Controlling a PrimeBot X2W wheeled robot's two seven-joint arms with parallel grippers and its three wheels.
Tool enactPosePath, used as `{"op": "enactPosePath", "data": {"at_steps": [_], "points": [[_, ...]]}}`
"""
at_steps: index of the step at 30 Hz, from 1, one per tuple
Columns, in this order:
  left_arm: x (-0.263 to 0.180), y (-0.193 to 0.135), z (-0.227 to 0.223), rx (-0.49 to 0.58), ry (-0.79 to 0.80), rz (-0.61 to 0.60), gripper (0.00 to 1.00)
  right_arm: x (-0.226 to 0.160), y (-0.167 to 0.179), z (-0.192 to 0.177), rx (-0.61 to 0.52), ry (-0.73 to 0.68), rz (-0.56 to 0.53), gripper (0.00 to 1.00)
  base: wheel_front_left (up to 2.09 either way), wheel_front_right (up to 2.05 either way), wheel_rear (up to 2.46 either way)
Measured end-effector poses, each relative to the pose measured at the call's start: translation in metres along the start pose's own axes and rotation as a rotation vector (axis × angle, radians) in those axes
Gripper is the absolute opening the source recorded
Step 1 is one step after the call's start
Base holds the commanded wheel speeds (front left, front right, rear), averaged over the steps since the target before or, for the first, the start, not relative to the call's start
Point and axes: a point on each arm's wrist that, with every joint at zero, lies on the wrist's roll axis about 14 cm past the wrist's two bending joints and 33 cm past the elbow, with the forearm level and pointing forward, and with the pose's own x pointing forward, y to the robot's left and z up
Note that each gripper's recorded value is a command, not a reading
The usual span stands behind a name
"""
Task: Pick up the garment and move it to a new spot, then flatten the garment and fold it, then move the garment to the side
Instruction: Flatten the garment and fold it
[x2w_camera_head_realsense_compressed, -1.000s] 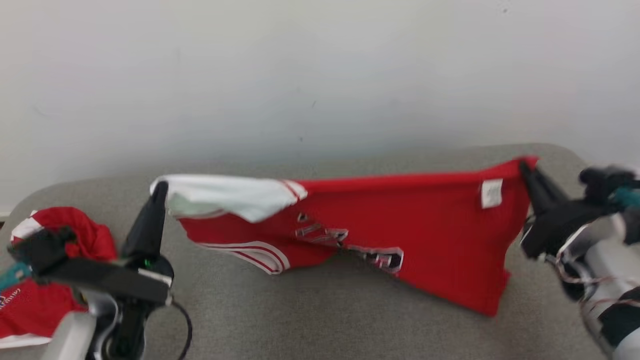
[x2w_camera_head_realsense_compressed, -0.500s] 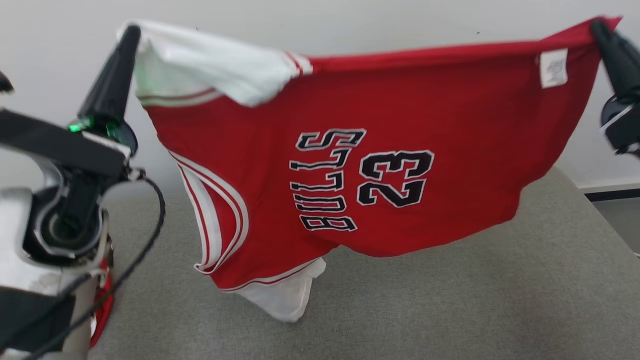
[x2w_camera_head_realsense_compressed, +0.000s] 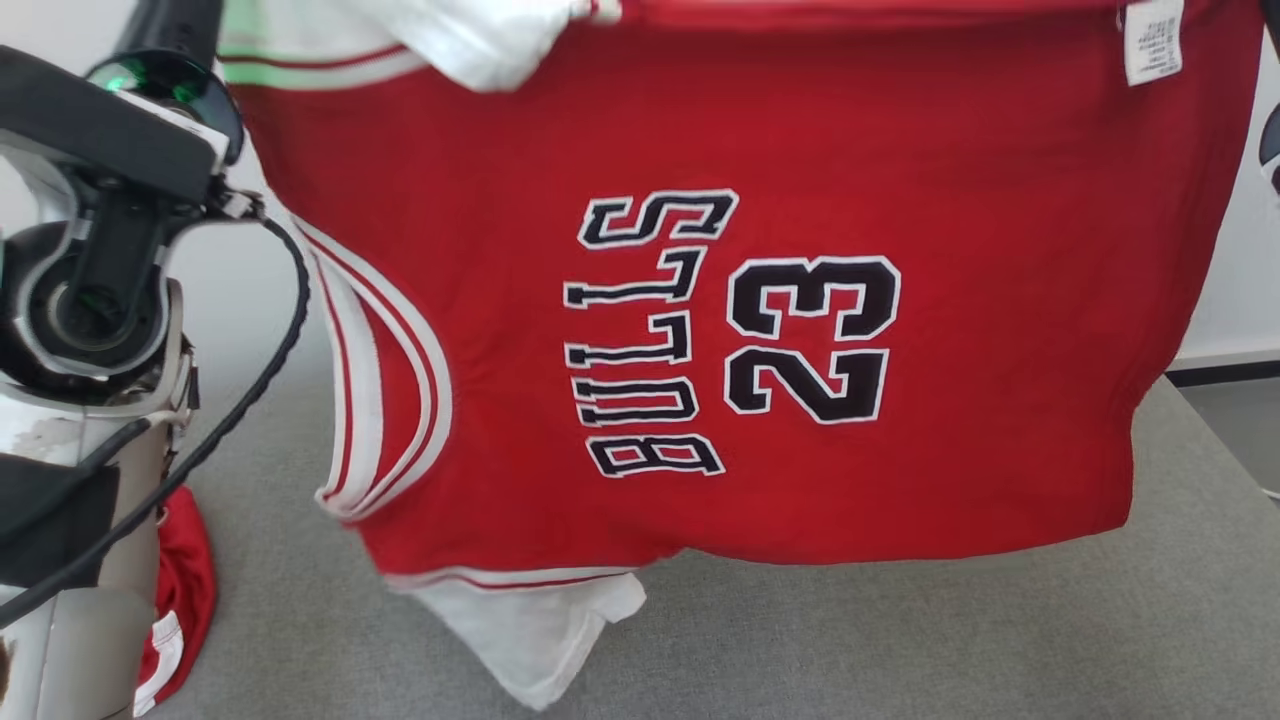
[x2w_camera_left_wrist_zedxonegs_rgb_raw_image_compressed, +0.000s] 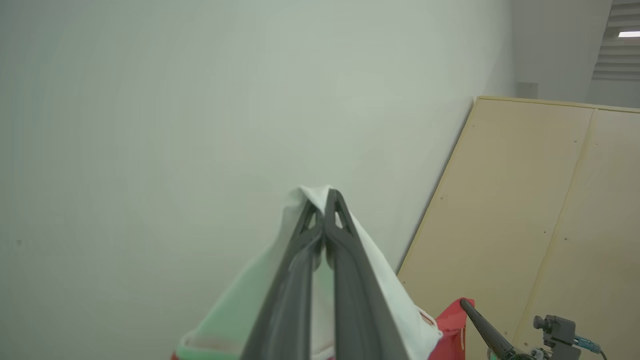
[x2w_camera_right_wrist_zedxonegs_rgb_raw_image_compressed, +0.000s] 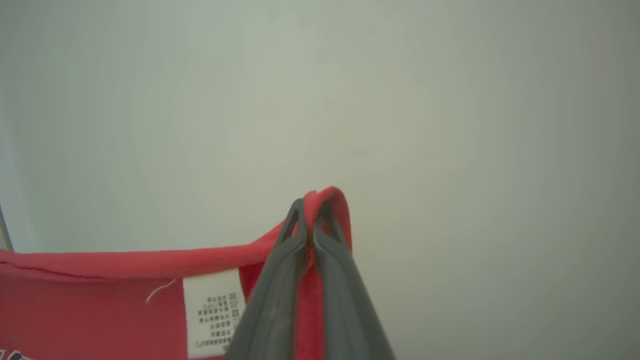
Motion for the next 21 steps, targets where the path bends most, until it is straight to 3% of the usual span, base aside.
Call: {"op": "enactPosePath", "data": {"at_steps": [7, 13, 18, 21], "points": [[0.01, 0.025, -0.034, -0.029, 0.134, 0.063, 0.0, 0.013, -0.001, -0.028, 0.045, 0.081, -0.005, 0.0, 0.0, 0.0, 0.0], [0.038, 0.09, -0.084, 0.015, 0.301, 0.204, 0.0, 0.06, -0.016, -0.083, 0.089, 0.231, -0.054, 0.0, 0.0, 0.0, 0.0], [0.084, 0.122, -0.082, 0.168, 0.245, 0.217, 0.0, 0.113, -0.036, -0.085, 0.04, 0.21, -0.095, 0.0, 0.0, 0.0, 0.0], [0.107, 0.145, -0.086, 0.315, 0.187, 0.196, 0.0, 0.145, -0.047, -0.096, -0.008, 0.164, -0.125, 0.0, 0.0, 0.0, 0.0]]}}
